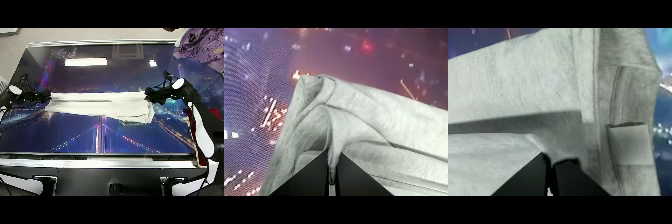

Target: Fold the clothes and pants, and hang the long-sleeved shirts on hangers.

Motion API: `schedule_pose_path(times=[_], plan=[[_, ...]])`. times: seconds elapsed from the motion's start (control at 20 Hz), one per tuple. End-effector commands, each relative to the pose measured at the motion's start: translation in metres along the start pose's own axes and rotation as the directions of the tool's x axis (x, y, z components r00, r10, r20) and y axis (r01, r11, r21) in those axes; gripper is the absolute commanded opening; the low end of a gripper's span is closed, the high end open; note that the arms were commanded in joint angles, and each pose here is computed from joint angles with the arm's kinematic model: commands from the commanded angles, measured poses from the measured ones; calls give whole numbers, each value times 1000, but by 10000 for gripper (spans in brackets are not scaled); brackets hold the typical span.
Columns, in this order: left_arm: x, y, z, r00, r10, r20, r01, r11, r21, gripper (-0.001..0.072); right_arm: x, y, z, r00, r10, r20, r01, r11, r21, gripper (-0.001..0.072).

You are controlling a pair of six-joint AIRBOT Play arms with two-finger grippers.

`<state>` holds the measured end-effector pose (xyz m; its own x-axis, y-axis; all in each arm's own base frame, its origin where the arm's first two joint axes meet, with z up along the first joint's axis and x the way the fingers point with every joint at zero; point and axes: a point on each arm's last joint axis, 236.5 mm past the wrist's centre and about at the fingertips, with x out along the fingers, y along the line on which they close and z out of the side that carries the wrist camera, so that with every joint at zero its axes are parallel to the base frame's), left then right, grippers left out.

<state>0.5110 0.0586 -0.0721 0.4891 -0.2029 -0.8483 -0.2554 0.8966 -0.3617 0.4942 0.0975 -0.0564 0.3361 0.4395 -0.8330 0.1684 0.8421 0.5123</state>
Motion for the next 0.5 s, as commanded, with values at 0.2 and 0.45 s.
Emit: schedule_pose_path(times=[0.2, 0.45], plan=[[4, -5, -3, 999, -24, -38, 23, 1000, -19, 715, 7, 10, -6, 998, 55, -33, -52, 996, 77, 289], [-41, -16, 30, 997, -62, -39, 62, 998, 12, 715, -60, -18, 20, 998, 63, 12, -64, 983, 171, 463]])
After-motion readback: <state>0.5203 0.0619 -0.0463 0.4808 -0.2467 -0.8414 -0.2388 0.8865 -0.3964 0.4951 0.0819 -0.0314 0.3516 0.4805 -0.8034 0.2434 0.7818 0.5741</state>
